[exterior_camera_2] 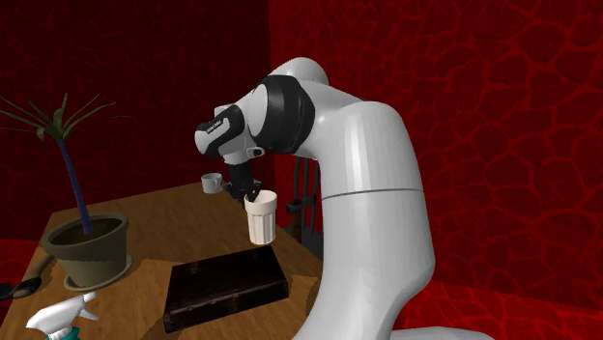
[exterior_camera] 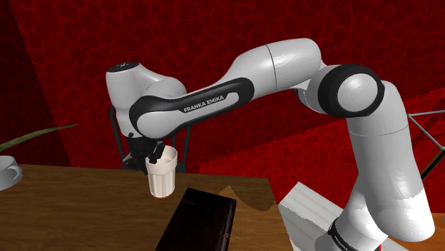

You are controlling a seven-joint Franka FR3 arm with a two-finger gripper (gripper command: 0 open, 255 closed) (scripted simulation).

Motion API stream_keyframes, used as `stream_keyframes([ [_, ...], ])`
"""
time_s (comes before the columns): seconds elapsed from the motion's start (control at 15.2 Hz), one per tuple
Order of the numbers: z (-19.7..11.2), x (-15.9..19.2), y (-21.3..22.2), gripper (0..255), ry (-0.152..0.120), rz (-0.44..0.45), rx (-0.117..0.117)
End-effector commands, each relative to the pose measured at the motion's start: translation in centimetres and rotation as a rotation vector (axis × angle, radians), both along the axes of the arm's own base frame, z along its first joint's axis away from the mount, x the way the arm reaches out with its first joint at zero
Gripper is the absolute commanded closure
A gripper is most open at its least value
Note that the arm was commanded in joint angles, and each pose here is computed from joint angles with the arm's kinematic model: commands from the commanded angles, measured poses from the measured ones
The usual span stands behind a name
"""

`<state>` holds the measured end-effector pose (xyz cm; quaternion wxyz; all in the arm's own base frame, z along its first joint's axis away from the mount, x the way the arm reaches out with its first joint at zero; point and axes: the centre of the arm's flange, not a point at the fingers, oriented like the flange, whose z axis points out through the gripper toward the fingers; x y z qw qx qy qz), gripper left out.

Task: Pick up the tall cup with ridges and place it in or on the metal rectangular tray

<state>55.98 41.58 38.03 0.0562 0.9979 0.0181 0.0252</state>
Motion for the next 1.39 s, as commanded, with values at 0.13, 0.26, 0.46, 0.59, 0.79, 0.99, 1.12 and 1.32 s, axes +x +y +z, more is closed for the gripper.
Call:
stream_keyframes([
  [0.13, -0.1, 0.0, 0.0, 255, 0.001, 0.0, -0.001],
  [0.26, -0.1, 0.0, 0.0, 255, 0.001, 0.0, -0.001],
  [0.46, 1.0, 0.0, 0.0, 255, 0.001, 0.0, -0.001],
  [0.59, 2.0, 0.0, 0.0, 255, 0.001, 0.0, -0.001],
  [0.79, 3.6, 0.0, 0.0, 255, 0.001, 0.0, -0.001],
  [0.99, 5.2, 0.0, 0.0, 255, 0.001, 0.0, -0.001],
  [1.12, 6.3, 0.0, 0.0, 255, 0.001, 0.0, -0.001],
  [1.32, 7.8, 0.0, 0.0, 255, 0.001, 0.0, -0.001],
])
